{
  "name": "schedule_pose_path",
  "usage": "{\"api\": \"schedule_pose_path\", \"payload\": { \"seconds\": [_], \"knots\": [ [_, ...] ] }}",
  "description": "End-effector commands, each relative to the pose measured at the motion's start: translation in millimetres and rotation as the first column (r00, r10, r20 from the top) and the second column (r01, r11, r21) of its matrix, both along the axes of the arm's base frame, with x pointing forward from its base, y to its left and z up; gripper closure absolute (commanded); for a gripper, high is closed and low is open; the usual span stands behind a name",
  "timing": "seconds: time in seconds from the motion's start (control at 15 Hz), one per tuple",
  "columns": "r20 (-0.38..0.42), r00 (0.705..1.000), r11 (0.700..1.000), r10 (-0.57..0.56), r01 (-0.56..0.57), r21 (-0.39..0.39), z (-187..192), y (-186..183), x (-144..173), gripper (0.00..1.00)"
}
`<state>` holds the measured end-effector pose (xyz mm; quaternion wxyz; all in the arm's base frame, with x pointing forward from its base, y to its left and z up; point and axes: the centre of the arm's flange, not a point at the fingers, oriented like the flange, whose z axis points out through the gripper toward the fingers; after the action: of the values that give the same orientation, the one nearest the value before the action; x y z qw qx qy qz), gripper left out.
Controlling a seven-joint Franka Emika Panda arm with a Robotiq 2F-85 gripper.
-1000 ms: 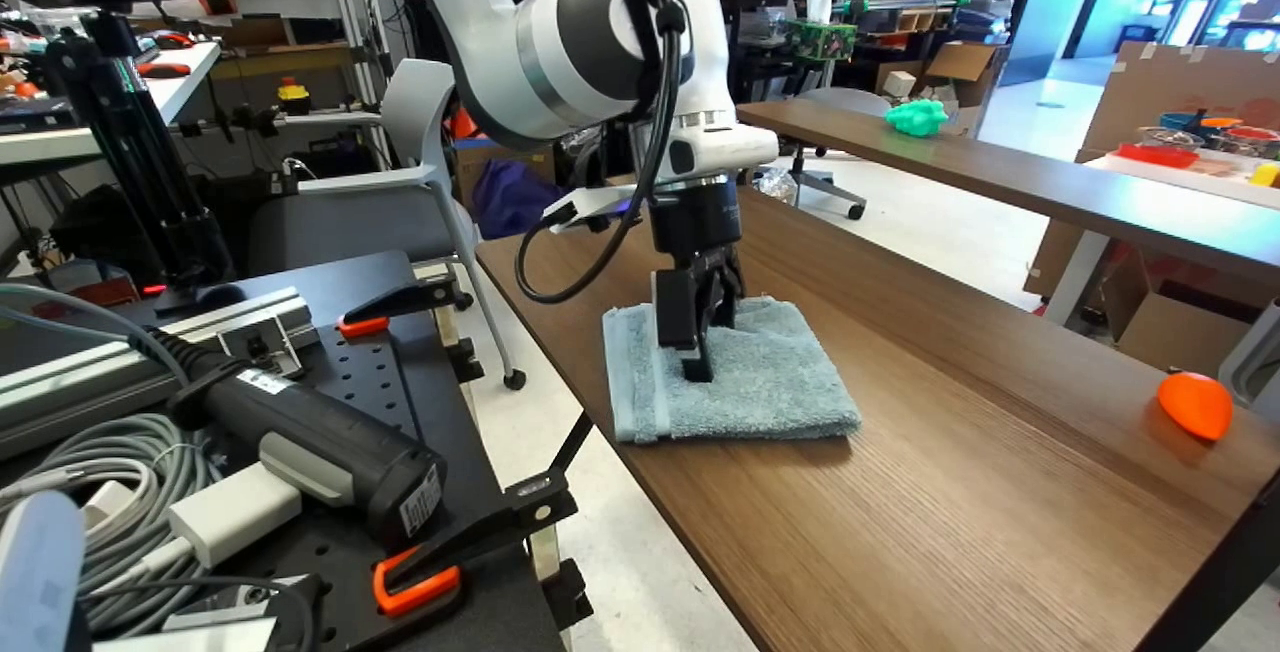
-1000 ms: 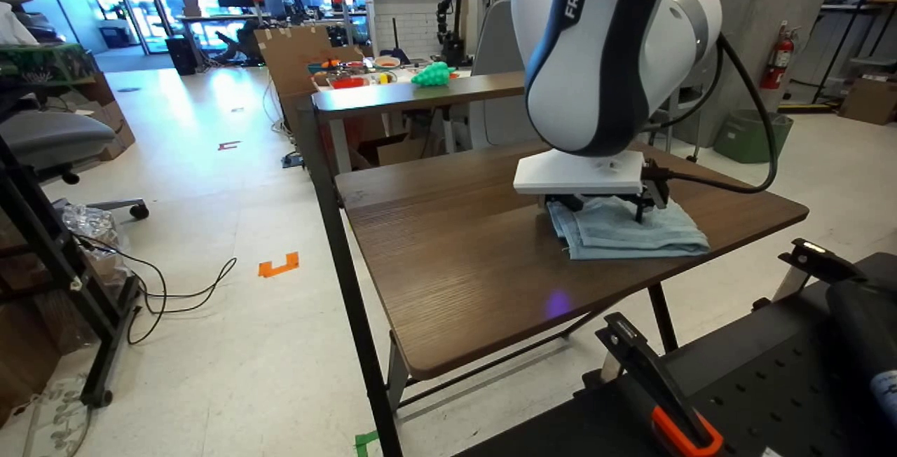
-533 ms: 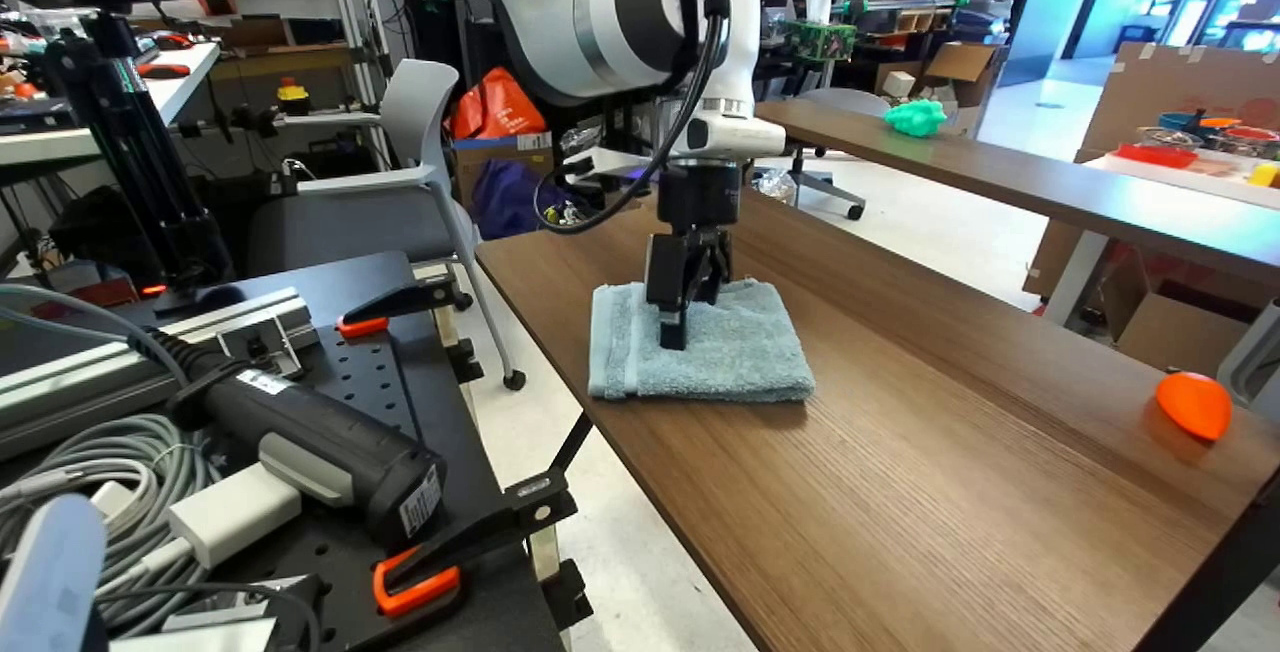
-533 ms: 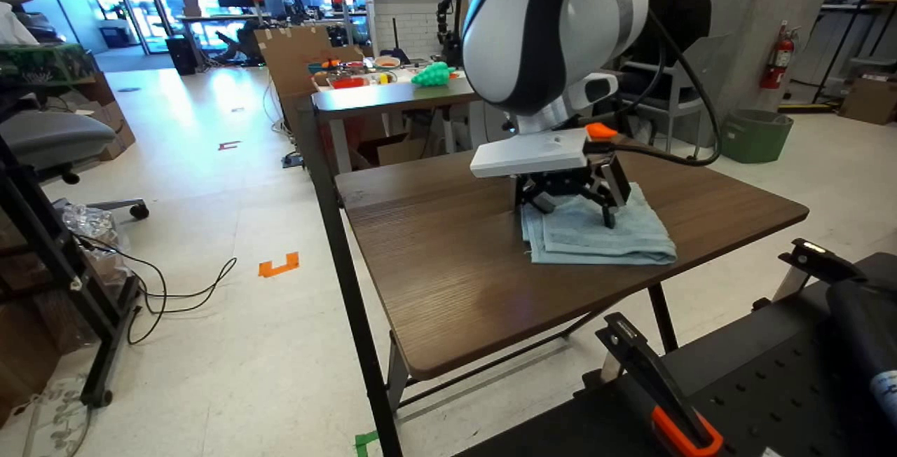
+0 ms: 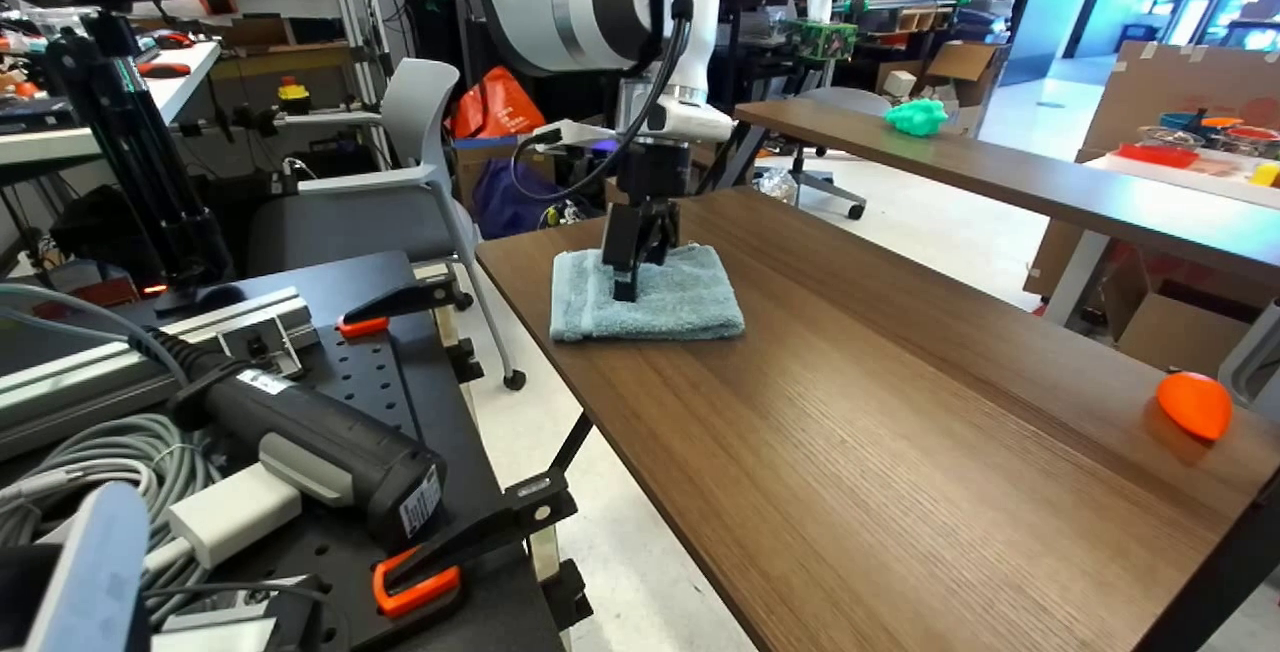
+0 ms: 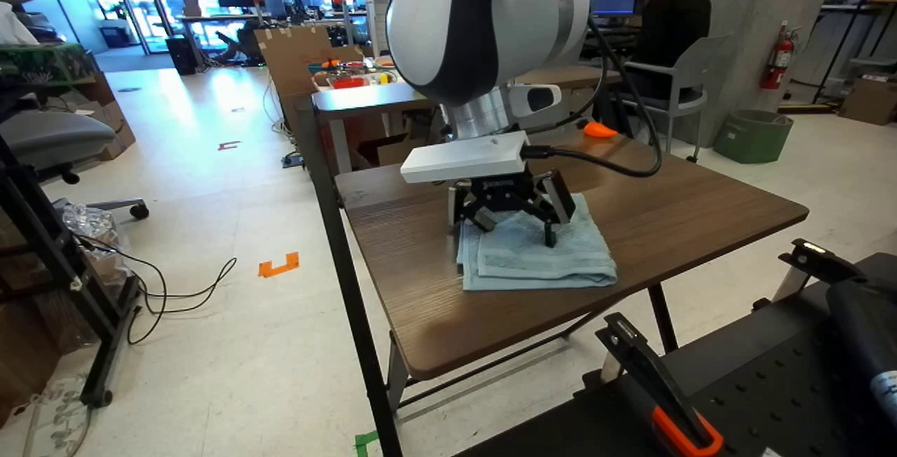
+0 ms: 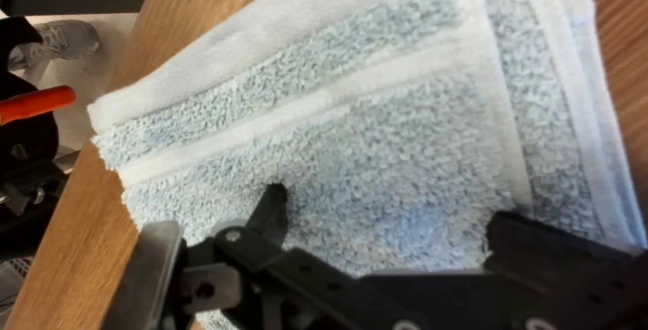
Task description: Use towel to wipe the table
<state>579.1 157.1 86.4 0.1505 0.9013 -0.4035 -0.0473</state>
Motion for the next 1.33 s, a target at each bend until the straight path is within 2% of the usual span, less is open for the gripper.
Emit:
{"api": "schedule_pose_path", "payload": {
  "seconds": [0.0, 0.27, 0.4, 0.6, 0.8, 1.07, 1.27],
  "knots": [
    [0.053, 0.997, 0.994, 0.049, -0.054, 0.098, -28, 37, -30, 0.00],
    [0.158, 0.987, 0.973, 0.042, -0.076, 0.219, -31, 73, -37, 0.00],
    [0.188, 0.982, 0.959, -0.013, -0.041, 0.282, -27, 86, -29, 0.00],
    [0.222, 0.967, 0.939, -0.122, 0.040, 0.342, -24, 91, 1, 0.00],
    [0.239, 0.936, 0.913, -0.258, 0.155, 0.376, -24, 76, 42, 0.00],
    [0.266, 0.872, 0.868, -0.411, 0.285, 0.408, -24, 39, 93, 0.00],
    [0.265, 0.816, 0.827, -0.514, 0.389, 0.406, -21, -6, 121, 0.00]
  ]
}}
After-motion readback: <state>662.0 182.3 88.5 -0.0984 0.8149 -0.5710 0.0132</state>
